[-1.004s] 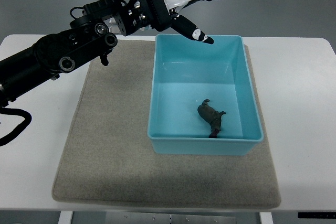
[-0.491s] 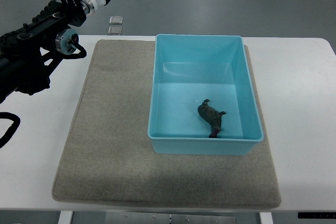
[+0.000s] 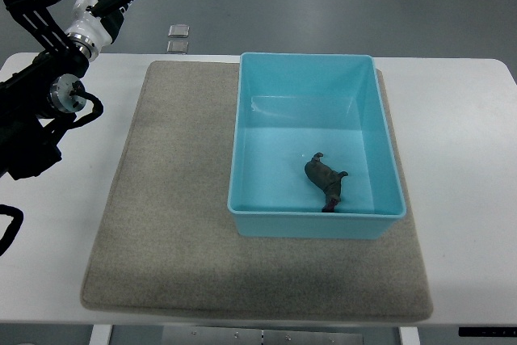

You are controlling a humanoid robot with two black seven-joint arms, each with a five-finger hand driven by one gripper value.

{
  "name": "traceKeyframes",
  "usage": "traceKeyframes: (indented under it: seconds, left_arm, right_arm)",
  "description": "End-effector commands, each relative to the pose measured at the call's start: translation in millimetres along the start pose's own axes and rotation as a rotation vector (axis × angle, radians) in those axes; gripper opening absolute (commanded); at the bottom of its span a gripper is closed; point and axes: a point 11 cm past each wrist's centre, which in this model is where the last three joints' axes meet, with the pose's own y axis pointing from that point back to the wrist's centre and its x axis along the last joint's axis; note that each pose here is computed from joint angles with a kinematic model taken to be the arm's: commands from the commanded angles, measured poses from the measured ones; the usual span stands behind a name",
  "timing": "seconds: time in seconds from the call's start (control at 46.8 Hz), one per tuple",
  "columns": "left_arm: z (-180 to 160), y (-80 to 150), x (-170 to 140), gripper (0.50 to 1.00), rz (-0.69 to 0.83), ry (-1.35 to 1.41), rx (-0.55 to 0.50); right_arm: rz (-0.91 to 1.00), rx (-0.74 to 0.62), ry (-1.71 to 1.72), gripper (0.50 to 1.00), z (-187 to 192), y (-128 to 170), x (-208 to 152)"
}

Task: Place brown hippo in blue box with left hand

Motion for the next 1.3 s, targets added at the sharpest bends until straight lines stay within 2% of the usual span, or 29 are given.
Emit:
traceKeyframes:
  seconds: [0.0, 0.149, 0.32, 1.281]
  left_arm:
    - [-7, 5, 10, 0.996, 0.032, 0.066, 0.001]
    - [-22, 18, 28, 0.996, 0.087, 0.164, 0.005]
    - [-35, 27, 29, 0.996, 0.062, 0.207, 0.014]
    - [-45, 31, 25, 0.996, 0.033, 0.229, 0.022]
  right_arm:
    - [0.0, 0.0, 0.0, 0.936, 0, 0, 0]
    - [0.0, 0.0, 0.001, 0.936, 0, 0, 0]
    - [0.0, 0.0, 0.0, 0.936, 0, 0, 0]
    - [-0.027, 0.002, -0.005, 0.936, 0, -1, -7]
